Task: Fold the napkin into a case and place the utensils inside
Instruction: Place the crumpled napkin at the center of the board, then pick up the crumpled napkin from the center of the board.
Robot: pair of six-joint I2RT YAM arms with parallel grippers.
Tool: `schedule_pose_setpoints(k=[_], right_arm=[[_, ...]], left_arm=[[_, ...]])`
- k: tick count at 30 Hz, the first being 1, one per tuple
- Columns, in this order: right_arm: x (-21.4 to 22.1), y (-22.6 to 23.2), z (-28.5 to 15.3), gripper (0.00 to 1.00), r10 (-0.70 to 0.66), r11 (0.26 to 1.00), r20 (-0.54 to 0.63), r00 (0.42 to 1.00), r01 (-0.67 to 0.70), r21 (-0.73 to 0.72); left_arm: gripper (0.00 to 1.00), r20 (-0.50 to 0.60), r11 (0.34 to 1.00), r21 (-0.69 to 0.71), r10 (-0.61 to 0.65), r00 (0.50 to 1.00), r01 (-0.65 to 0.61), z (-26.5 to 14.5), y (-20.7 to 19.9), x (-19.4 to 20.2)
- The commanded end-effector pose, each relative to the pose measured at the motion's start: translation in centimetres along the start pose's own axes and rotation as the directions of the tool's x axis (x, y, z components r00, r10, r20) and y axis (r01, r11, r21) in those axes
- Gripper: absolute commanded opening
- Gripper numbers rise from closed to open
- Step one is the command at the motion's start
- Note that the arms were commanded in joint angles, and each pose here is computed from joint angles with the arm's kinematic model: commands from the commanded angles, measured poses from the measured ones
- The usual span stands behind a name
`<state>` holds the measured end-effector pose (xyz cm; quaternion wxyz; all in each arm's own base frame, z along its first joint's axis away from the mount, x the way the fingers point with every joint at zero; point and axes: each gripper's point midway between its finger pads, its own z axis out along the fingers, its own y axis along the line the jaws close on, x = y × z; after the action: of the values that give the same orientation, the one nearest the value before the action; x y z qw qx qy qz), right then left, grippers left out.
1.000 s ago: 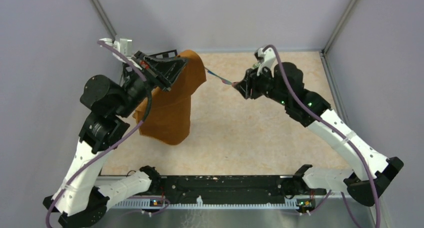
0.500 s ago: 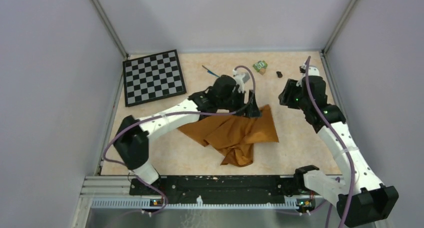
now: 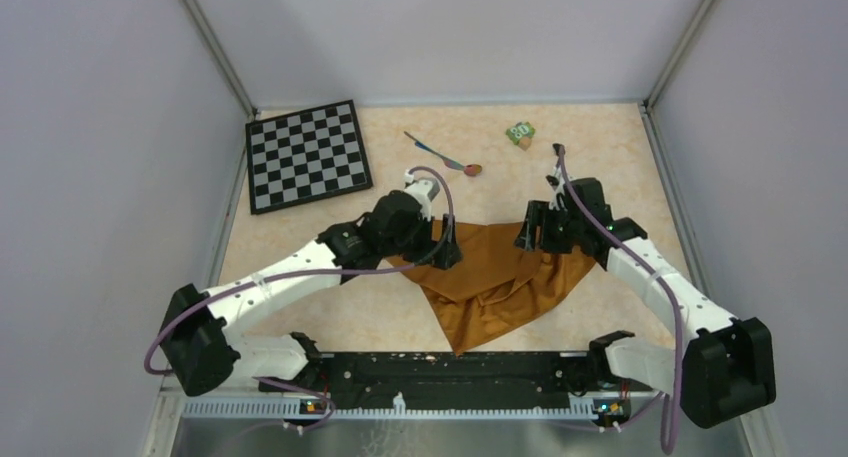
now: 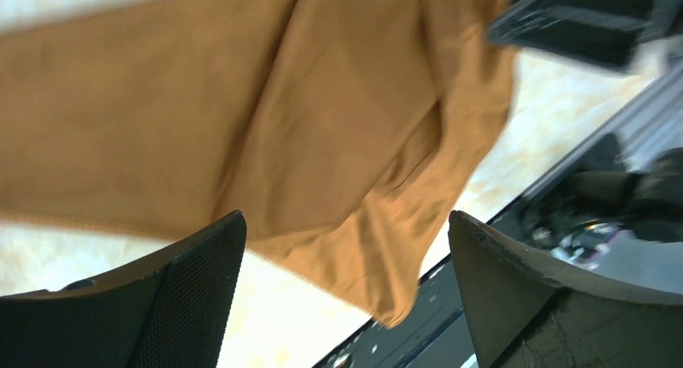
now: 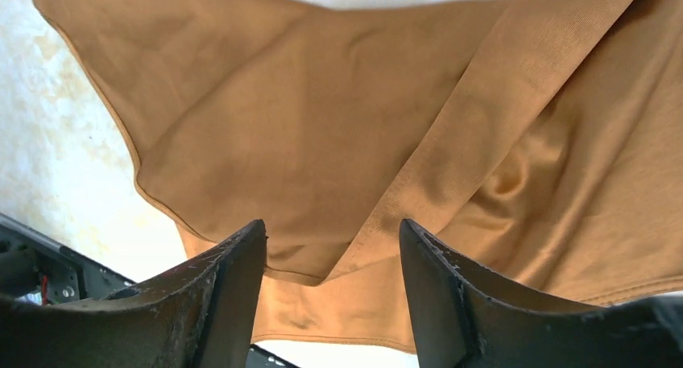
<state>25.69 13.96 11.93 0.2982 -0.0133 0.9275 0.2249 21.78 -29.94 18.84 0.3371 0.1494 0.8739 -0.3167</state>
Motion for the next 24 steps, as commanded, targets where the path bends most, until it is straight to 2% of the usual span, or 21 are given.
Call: schedule_pose_setpoints(k=[1,3,5,9,14,16,18,19,20,22,23,24], right_arm=[[0.8,-0.3,0.4,0.64,0.071,0.996,0.019,0.997,-0.072,0.057],[1.6,-1.2,0.9,0.67,0.146,0.985,0.02,0.989,-0.147,0.092],[2.2,-2.1,1.3,0.67,0.223,0.964,0.024,0.974,-0.225,0.145],[4.3,0.3,2.3,0.68,0.317,0.947,-0.002,0.949,-0.316,0.061],[7.7,1.3,3.8,0.67,0.396,0.917,-0.012,0.918,-0.394,0.062],[8.4,1.2,4.5,0.64,0.407,0.912,-0.032,0.913,-0.405,0.061],[8.1,1.0,4.9,0.56,0.4,0.915,-0.025,0.916,-0.397,0.077],[7.7,1.1,5.0,0.49,0.396,0.916,-0.016,0.918,-0.393,0.08],[7.2,1.1,4.9,0.39,0.392,0.917,-0.001,0.92,-0.391,0.084],[5.7,1.2,4.2,0.1,0.376,0.922,0.038,0.926,-0.378,0.09],[4.6,1.0,3.7,0.01,0.362,0.923,0.079,0.929,-0.369,0.109],[3.4,1.1,3.1,0.0,0.352,0.925,0.112,0.929,-0.364,0.109]], left_arm=[[0.99,-0.122,0.976,-0.195,-0.119,0.985,0.094,0.7,5.1,6.3],[0.99,-0.064,0.951,-0.251,-0.201,0.977,0.179,0.4,6.6,7.1],[0.99,0.05,0.907,-0.31,-0.284,0.958,0.285,-0.4,8.3,6.5],[0.99,0.194,0.808,-0.342,-0.439,0.877,0.48,-1.6,11.0,6.0],[0.99,0.147,0.749,-0.276,-0.586,0.797,0.602,-0.5,11.1,6.6],[0.99,0.124,0.738,-0.271,-0.61,0.783,0.618,0.0,11.2,7.0],[0.98,0.102,0.742,-0.249,-0.62,0.778,0.623,0.5,10.8,7.2],[0.98,0.074,0.746,-0.227,-0.627,0.775,0.625,0.8,10.2,7.4],[0.97,0.061,0.755,-0.21,-0.624,0.779,0.621,0.9,9.9,7.4],[0.95,0.04,0.772,-0.191,-0.611,0.79,0.606,1.1,9.5,7.3],[0.94,0.029,0.791,-0.175,-0.591,0.806,0.586,1.0,9.2,7.2],[0.94,0.014,0.818,-0.15,-0.561,0.828,0.556,0.9,8.7,6.9]])
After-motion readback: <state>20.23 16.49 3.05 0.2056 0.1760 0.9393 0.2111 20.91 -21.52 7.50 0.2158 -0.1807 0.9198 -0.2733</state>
